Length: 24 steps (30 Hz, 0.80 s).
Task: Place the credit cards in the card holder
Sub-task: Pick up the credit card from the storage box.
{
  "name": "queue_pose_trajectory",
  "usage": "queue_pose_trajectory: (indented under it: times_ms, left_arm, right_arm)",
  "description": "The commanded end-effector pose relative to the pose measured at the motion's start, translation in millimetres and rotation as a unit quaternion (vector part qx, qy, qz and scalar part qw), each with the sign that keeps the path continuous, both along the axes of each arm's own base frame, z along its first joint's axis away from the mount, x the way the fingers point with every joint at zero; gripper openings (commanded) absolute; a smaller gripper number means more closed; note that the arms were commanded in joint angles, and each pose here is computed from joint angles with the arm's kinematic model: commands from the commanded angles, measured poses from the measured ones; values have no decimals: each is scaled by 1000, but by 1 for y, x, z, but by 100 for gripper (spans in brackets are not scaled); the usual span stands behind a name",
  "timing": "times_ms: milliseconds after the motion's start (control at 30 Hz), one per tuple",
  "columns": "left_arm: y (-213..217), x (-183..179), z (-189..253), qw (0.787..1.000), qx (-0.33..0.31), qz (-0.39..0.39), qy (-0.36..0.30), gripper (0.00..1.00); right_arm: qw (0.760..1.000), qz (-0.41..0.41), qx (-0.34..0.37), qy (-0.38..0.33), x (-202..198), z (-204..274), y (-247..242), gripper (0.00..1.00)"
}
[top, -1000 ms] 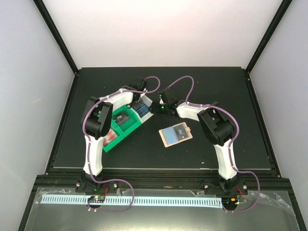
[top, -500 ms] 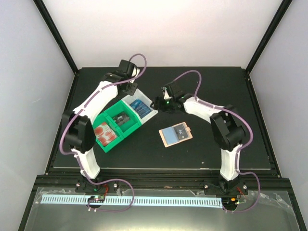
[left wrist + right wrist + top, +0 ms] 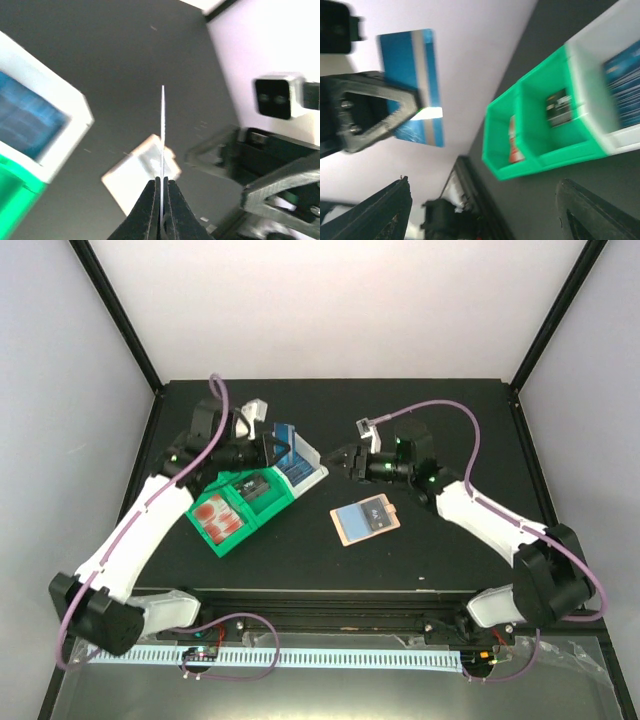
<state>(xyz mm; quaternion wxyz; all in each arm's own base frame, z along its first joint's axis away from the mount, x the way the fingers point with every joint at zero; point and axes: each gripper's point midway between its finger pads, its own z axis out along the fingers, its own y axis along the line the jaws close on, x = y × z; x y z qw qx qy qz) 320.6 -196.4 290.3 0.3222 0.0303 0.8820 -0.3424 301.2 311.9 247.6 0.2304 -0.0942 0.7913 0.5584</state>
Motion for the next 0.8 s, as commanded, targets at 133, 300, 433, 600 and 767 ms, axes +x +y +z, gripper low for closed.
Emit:
queue_pose_trajectory:
  times_ms: [133, 300, 433, 600, 767]
  left_arm:
    - [-44, -69, 64, 951, -286, -107, 43, 2]
    - [-49, -84, 73, 940, -310, -132, 46, 1]
    - [-50, -86, 70, 937, -321, -131, 51, 2]
    - [-49, -89, 60, 935, -323, -132, 58, 2]
    - [-49, -86, 47, 936, -323, -124, 62, 2]
  right_arm:
    - [984, 112, 134, -48, -73, 67, 34, 77]
    - [982, 120, 141, -42, -79, 72, 44, 62]
    - [977, 124, 169, -30, -78, 77, 47, 32]
    - [971, 129, 199, -15, -80, 78, 47, 24]
    - [969, 135, 207, -5, -83, 72, 46, 3]
